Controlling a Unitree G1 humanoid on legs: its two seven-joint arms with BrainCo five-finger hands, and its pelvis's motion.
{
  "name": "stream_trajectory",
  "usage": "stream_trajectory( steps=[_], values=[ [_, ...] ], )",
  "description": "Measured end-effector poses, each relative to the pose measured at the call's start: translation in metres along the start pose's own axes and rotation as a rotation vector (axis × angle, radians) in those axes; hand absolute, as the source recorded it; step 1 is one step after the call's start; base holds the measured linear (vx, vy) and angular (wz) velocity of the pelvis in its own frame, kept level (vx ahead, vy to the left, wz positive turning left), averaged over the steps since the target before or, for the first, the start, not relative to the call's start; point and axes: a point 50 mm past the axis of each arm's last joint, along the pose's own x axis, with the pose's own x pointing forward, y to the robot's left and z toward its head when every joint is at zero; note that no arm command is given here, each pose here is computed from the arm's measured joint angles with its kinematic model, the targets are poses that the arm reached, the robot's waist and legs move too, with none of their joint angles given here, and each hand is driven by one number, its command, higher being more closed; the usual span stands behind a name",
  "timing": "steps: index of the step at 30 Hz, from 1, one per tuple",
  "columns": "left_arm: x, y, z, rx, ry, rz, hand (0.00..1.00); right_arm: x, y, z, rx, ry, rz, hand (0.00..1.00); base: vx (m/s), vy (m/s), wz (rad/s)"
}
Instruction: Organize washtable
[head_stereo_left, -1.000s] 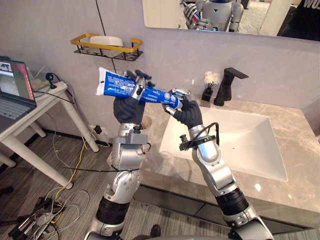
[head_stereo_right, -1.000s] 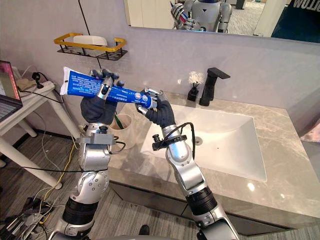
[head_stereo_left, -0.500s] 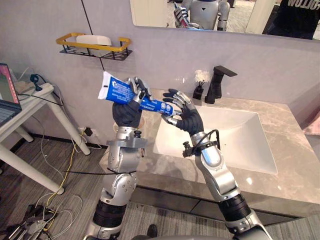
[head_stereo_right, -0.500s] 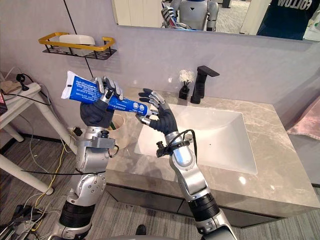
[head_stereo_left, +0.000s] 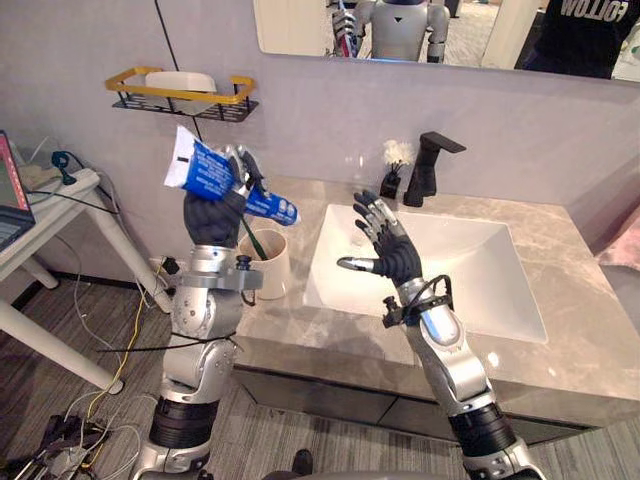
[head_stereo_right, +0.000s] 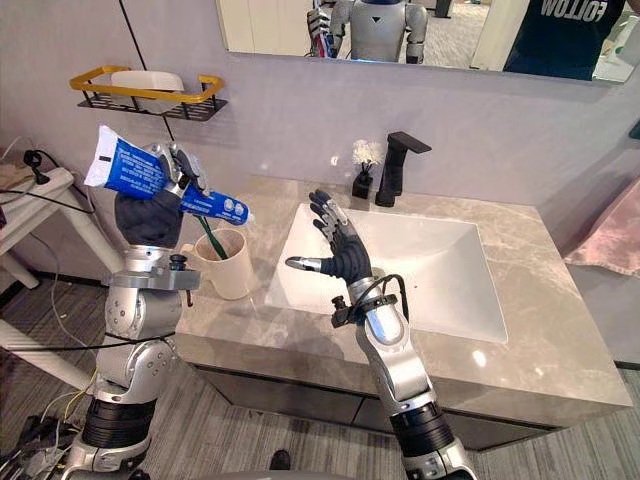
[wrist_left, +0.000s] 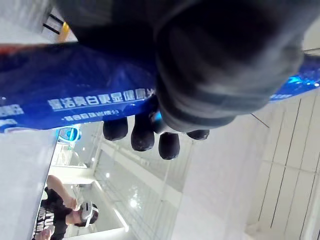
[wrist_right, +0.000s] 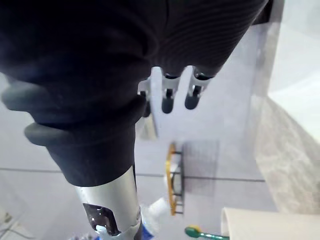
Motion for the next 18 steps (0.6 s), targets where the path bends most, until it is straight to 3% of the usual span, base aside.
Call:
stream_trajectory(
  steps=[18],
  values=[
    [-0.021,0.015,0.001,0.073,0.043,0.040,1.00,-0.011,-0.014,-0.005,-0.017,0.031,-0.055,0.00,0.00,0.000,0.00]
  ],
)
